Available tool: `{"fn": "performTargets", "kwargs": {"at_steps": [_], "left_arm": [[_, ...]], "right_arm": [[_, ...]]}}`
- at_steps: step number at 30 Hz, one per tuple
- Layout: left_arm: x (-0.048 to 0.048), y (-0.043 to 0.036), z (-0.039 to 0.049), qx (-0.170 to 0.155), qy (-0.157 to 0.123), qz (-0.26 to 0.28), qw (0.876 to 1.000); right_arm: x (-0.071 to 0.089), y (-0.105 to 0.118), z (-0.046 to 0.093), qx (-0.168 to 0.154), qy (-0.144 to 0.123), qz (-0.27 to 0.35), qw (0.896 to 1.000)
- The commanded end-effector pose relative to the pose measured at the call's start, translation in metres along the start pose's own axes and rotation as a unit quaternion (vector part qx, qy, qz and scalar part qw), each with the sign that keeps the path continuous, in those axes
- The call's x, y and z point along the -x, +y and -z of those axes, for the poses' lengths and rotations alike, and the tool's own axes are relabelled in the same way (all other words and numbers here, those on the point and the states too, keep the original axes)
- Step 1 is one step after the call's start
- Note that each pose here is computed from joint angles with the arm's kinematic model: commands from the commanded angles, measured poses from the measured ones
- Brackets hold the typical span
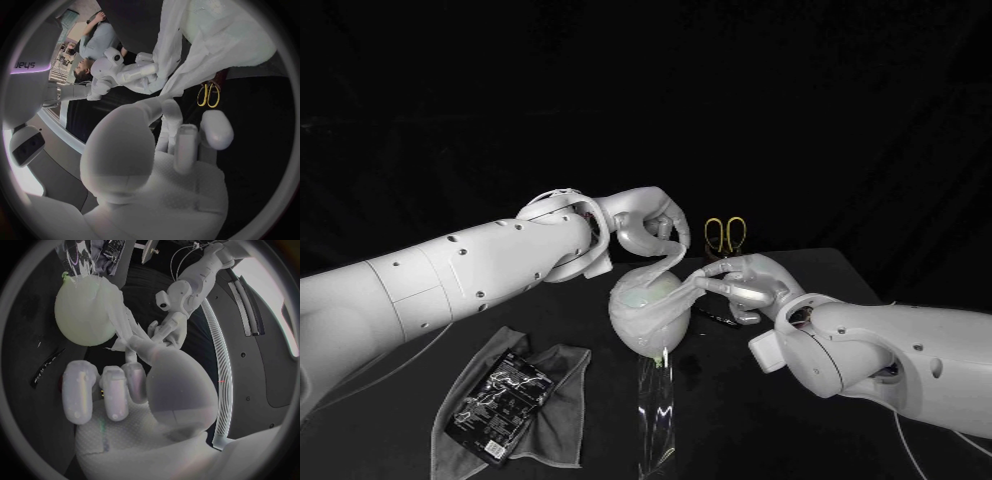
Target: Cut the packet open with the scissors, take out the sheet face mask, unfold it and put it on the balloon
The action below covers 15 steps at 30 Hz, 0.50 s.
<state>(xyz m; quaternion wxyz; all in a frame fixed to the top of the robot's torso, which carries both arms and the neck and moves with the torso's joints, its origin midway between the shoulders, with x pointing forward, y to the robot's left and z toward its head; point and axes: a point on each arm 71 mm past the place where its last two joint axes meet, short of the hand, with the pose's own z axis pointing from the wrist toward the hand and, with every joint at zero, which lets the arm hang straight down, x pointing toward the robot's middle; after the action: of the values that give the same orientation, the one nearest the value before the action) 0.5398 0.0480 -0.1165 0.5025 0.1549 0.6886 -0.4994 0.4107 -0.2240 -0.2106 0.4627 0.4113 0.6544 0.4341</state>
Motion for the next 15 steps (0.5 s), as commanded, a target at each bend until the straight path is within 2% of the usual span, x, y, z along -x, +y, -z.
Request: {"fn": "performTargets", "kwargs": {"at_steps": [1, 4, 9, 15], "left_arm": [[-0.0056, 0.0023, -0.0023, 0.014, 0.02, 0.005, 1.0], [-0.0085, 0.0056, -0.0029, 0.025, 0.023, 0.007, 0.999], [-0.0104, 0.0107, -0.0028, 0.04, 0.024, 0.011, 0.999], [-0.0118, 0.012, -0.0033, 0.046, 0.026, 0.021, 0.998]], "right_arm": [[0.0, -0.002, -0.002, -0.008, 0.003, 0.0, 1.0], [0.001, -0.004, -0.003, -0.018, 0.006, 0.01, 1.0], [0.008, -0.008, -0.003, -0.038, -0.014, 0.047, 0.998], [0.018, -0.013, -0.004, -0.056, -0.038, 0.071, 0.995]]}}
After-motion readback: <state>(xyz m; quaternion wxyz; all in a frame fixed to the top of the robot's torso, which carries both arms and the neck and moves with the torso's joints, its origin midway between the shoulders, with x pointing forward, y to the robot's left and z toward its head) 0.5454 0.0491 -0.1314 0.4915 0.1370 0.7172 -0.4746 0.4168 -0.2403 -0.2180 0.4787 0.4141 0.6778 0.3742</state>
